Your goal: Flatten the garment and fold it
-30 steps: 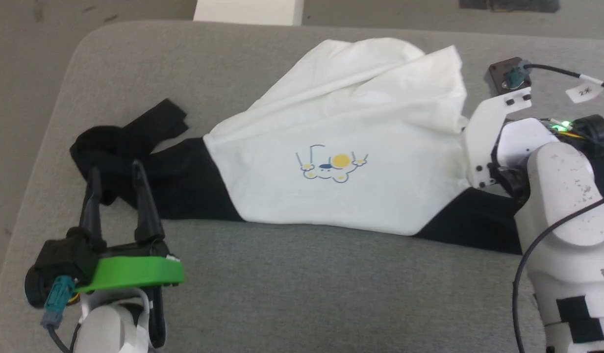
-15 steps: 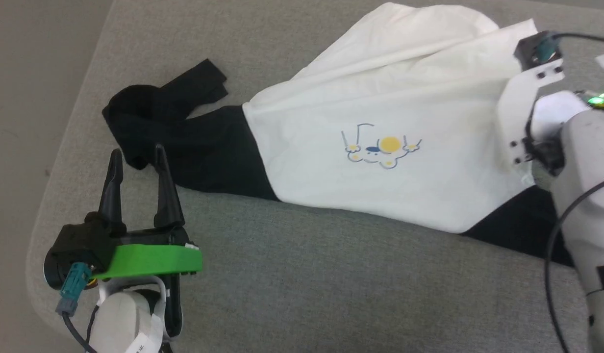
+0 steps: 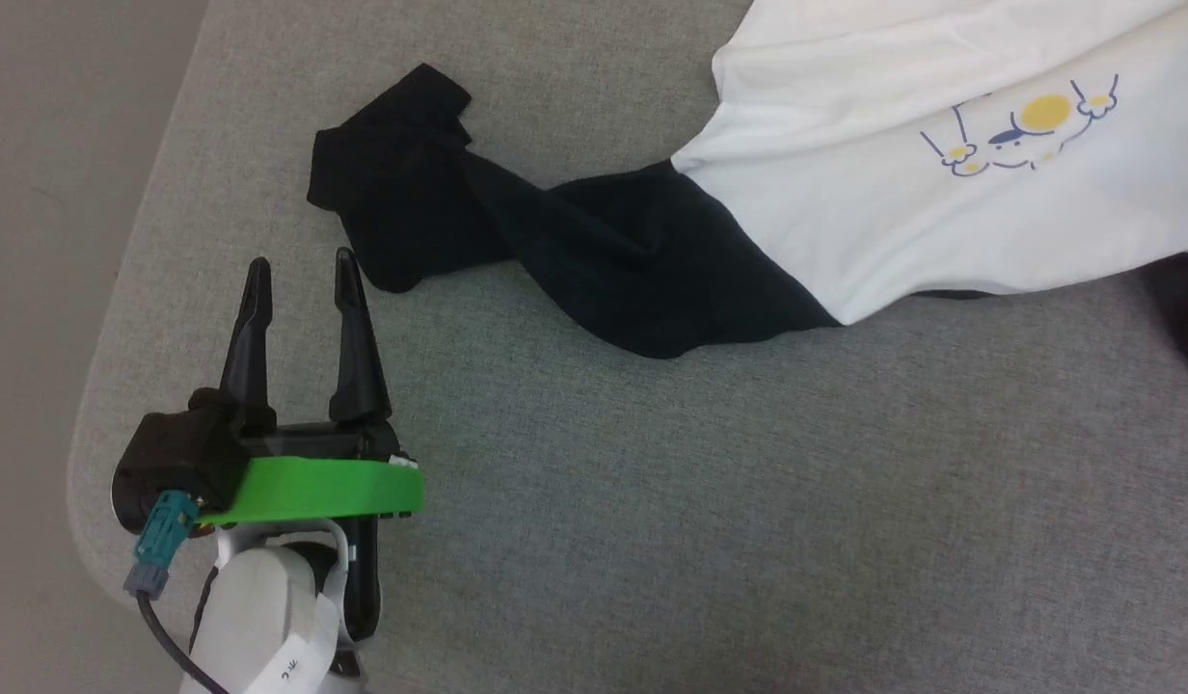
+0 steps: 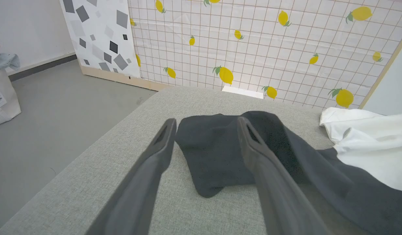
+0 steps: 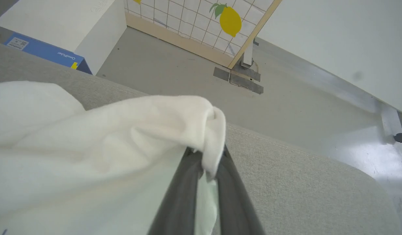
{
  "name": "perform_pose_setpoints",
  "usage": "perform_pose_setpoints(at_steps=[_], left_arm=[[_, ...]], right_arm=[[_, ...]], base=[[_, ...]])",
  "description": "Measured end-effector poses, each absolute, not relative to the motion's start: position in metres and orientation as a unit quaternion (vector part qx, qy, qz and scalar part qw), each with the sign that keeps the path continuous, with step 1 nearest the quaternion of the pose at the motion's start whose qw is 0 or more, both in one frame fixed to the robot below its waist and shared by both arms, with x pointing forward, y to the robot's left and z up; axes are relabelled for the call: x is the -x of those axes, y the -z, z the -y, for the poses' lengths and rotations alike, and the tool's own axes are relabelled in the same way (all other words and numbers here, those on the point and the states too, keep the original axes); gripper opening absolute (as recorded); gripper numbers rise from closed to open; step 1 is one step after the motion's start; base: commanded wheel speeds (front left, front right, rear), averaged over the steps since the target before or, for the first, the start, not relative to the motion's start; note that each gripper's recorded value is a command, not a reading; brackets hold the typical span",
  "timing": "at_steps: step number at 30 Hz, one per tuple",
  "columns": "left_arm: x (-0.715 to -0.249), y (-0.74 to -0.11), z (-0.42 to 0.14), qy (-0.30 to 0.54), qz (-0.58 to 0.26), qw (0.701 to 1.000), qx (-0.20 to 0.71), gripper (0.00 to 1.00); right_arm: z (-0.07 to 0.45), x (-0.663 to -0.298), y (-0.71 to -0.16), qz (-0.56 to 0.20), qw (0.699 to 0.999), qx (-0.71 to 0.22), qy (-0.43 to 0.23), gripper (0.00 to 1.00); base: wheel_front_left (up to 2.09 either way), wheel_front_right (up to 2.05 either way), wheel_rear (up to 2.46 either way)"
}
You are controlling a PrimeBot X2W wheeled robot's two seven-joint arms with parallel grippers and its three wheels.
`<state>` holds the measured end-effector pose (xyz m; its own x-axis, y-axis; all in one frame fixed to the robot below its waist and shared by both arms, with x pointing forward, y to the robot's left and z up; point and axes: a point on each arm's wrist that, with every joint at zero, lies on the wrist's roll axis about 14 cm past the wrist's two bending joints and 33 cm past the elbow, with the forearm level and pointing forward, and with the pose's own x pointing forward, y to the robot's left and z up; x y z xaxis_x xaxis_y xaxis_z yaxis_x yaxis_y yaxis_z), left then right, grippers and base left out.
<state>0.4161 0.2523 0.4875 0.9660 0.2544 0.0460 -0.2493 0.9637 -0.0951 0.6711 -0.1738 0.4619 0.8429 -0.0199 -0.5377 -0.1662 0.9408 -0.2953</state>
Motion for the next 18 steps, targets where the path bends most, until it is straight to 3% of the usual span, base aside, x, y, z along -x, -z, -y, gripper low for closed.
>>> perform_pose_setpoints(at_steps=[1, 5, 11, 14, 18], left_arm=[[-0.416, -0.486, -0.253, -0.129, 0.027, 0.990, 0.044, 1.00], [-0.415, -0.485, -0.253, -0.130, 0.025, 0.990, 0.044, 1.00], [-0.414, -0.498, -0.250, -0.124, 0.043, 0.990, 0.050, 1.00], [-0.411, -0.506, -0.248, -0.121, 0.054, 0.990, 0.053, 1.00], [-0.403, -0.512, -0.243, -0.114, 0.059, 0.990, 0.053, 1.00]], right_arm=[[0.171, -0.671, -0.456, -0.283, 0.944, 0.163, -0.040, 1.00], [0.163, -0.669, -0.453, -0.276, 0.950, 0.141, -0.045, 1.00], [0.150, -0.662, -0.491, -0.175, 0.979, 0.087, -0.060, 1.00], [0.137, -0.643, -0.505, -0.128, 0.987, 0.058, -0.079, 1.00], [0.131, -0.602, -0.500, -0.119, 0.988, 0.025, -0.095, 1.00]], base=[[0.00, 0.00, 0.00], [0.00, 0.00, 0.00], [0.00, 0.00, 0.00], [0.00, 0.00, 0.00], [0.00, 0.00, 0.00]])
